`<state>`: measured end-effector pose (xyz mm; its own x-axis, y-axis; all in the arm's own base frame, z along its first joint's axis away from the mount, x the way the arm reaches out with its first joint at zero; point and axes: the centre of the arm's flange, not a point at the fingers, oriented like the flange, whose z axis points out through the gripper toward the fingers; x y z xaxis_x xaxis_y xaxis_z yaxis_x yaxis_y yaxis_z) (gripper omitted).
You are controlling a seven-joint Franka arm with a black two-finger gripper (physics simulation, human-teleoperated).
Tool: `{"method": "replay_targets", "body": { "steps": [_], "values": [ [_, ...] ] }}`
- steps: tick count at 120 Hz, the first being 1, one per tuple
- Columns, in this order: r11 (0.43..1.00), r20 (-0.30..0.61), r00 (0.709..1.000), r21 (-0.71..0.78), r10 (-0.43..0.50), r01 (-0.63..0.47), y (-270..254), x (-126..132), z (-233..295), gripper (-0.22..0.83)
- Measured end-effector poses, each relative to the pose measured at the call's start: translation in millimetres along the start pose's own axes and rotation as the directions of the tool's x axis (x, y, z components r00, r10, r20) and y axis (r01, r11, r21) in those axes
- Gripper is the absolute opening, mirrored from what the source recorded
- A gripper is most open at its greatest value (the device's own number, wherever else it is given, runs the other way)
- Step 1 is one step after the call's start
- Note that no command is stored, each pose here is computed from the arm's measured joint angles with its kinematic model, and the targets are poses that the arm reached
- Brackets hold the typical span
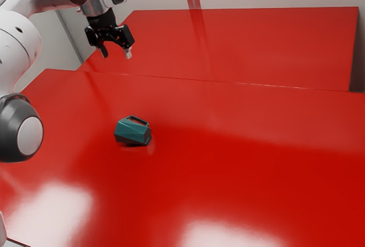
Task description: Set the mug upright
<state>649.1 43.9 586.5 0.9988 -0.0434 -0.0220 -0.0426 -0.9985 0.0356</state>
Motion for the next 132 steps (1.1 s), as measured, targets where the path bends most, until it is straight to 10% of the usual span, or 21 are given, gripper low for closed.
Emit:
{"method": "replay_targets", "body": {
  "steps": [28, 71, 132],
  "values": [
    [0.999, 0.052, 0.998, -0.036, -0.034, 0.036, -19.0, -14.9, 19.8, 0.61],
    [0.929, 0.245, 0.945, -0.246, -0.215, 0.275, -144.7, -106.1, 126.5, 0.62],
    [0.824, 0.113, 0.973, -0.517, -0.202, 0.231, -188.3, -50.7, 247.5, 0.61]
  ]
}}
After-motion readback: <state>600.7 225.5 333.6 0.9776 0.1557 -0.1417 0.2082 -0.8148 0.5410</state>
